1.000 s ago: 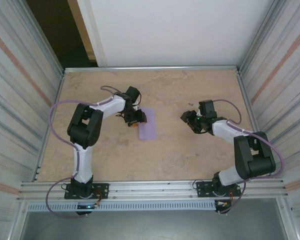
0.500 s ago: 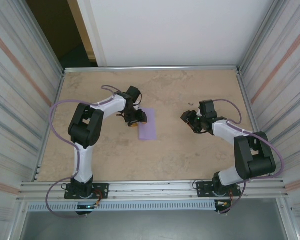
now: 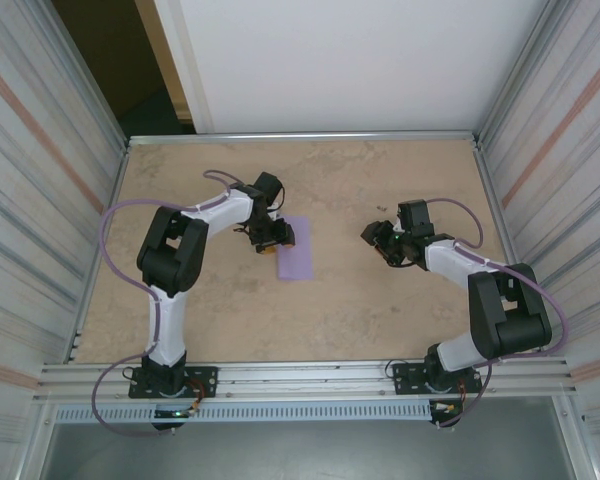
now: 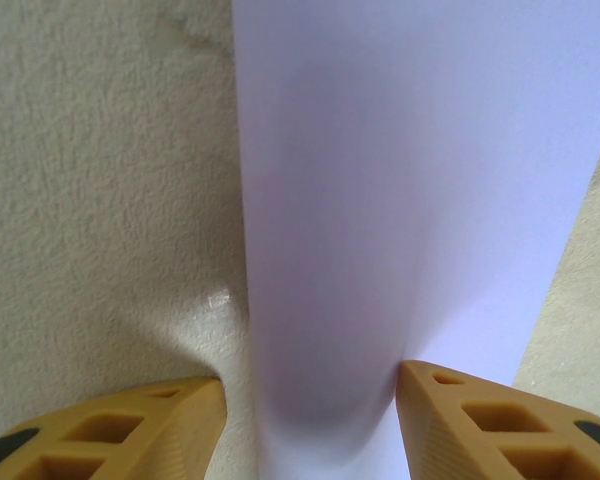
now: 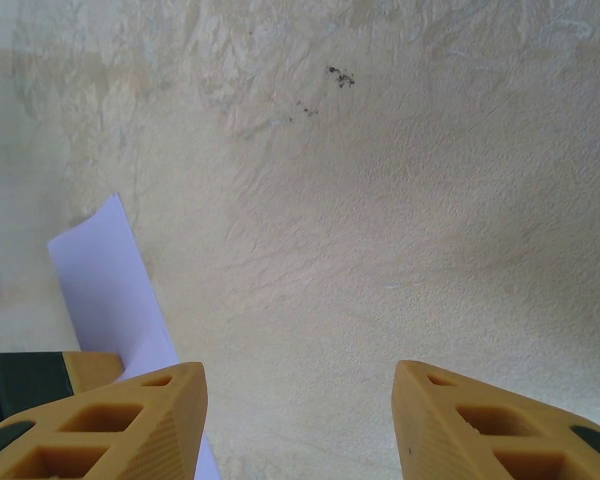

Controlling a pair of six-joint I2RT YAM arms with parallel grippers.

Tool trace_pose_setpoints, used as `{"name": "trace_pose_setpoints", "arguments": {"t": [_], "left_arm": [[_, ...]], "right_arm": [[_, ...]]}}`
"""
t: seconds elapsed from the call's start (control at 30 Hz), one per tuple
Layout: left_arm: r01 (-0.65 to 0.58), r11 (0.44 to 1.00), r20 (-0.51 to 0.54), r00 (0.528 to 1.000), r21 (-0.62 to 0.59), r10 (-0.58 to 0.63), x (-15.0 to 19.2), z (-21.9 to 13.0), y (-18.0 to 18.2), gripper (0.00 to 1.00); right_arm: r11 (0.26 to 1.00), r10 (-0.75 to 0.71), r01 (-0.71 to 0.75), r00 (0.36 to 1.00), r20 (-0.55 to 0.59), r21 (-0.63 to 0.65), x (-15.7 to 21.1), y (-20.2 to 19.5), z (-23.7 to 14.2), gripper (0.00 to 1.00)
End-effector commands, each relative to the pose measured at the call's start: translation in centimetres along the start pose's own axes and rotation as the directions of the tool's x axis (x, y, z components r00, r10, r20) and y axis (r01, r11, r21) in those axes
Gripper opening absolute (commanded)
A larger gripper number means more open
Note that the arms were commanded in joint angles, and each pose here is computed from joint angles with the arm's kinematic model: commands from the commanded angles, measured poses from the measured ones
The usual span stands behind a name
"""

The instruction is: Fold a paper plane with a square sheet of paper (pick it up from the middle)

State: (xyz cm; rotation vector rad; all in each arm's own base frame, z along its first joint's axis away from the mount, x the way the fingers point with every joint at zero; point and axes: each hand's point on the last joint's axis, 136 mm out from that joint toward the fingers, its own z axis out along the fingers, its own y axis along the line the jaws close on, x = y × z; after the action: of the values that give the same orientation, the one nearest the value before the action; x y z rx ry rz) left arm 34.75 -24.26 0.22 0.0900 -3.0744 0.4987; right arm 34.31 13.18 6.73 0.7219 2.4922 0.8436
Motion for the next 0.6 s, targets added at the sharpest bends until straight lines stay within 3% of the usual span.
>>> {"name": "trace_pose_setpoints", "arguments": {"t": [0.0, 0.37, 0.57], "left_arm": [[0.001, 0.974, -0.262, 0.963, -0.225, -0.062, 7.3, 9.9, 7.0, 0.53], [-0.01, 0.974, -0.268, 0.962, -0.224, -0.052, 7.3, 9.9, 7.0, 0.53], [-0.015, 0.974, -0.273, 0.961, -0.225, -0.049, 7.3, 9.8, 7.0, 0.52]], "right_arm": [[1.0, -0.025, 0.025, 0.999, -0.021, 0.008, 0.5, -0.5, 0.3, 0.51], [0.998, -0.055, 0.055, 0.997, -0.049, -0.002, 1.1, 0.3, 1.0, 0.51], [0.978, -0.205, 0.198, 0.97, -0.128, -0.065, 3.3, 3.6, 2.1, 0.46]]}}
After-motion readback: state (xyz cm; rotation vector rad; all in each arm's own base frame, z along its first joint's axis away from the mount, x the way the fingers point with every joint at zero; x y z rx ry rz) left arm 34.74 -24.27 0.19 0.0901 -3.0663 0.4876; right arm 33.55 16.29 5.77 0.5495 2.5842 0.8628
